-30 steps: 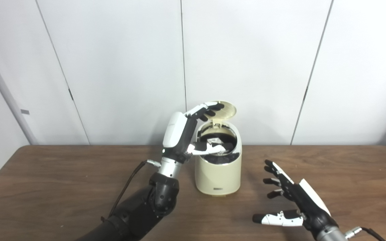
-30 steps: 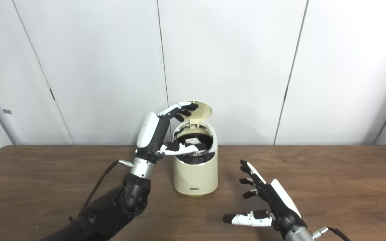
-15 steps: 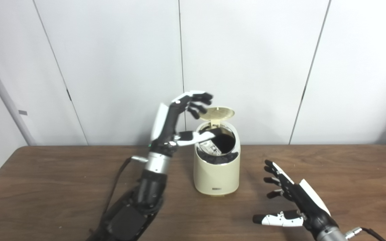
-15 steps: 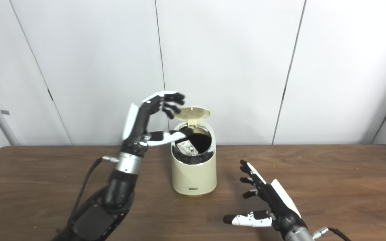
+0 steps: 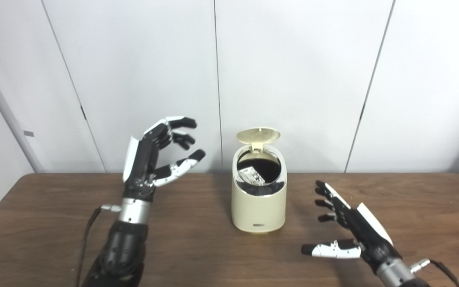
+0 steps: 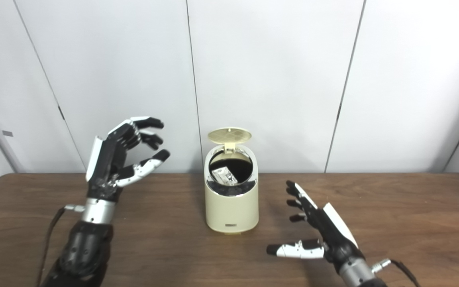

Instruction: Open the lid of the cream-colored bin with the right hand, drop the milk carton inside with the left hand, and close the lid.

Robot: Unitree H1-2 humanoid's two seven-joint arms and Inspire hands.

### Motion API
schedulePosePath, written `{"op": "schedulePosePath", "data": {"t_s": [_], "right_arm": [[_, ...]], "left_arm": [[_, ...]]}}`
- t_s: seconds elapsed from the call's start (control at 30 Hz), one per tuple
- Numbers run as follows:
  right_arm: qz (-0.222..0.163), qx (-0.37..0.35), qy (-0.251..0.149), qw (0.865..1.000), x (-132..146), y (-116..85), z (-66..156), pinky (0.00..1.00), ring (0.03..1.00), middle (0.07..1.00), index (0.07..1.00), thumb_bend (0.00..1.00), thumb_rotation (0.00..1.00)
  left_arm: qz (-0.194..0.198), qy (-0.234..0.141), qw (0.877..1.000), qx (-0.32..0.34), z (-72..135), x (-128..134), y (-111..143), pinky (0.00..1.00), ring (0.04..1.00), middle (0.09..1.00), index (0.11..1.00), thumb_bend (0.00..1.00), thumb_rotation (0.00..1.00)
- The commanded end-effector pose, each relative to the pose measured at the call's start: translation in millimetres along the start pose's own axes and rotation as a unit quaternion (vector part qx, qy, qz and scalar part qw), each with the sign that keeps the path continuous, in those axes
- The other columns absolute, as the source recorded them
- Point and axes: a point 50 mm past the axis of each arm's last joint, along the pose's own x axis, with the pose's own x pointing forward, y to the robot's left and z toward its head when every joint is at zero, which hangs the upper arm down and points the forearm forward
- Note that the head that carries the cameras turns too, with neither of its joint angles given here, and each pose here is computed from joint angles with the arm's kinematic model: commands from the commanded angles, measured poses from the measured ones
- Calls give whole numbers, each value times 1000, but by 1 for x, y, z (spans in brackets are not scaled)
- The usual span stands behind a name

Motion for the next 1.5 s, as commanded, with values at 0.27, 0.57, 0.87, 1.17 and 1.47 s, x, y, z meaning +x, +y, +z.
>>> {"op": "schedulePosePath", "data": {"t_s": [0.27, 0.57, 0.87, 1.17, 1.47], "right_arm": [[-15, -55, -62, 996, 29, -24, 31, 740, 872, 934, 954, 794, 361], [-13, -70, -87, 994, 64, -47, 63, 822, 893, 931, 943, 787, 318], [-6, -97, -142, 985, 103, -63, 102, 808, 921, 932, 931, 740, 392], [11, -163, -137, 977, 128, -64, 134, 750, 905, 935, 912, 704, 474], [27, -253, -155, 954, 143, -59, 147, 824, 901, 890, 871, 705, 531]], "left_arm": [[-13, 89, 996, -21, 0, -36, 16, 582, 709, 782, 801, 657, 158], [-10, 130, 991, -20, -27, -81, 5, 508, 621, 700, 720, 642, 152], [-21, 137, 990, -7, -45, -105, -6, 500, 607, 688, 704, 626, 133], [-32, 152, 988, -19, -50, -110, -11, 519, 623, 703, 718, 639, 153], [-39, 151, 987, -32, -54, -113, -16, 523, 622, 694, 717, 652, 149]]}}
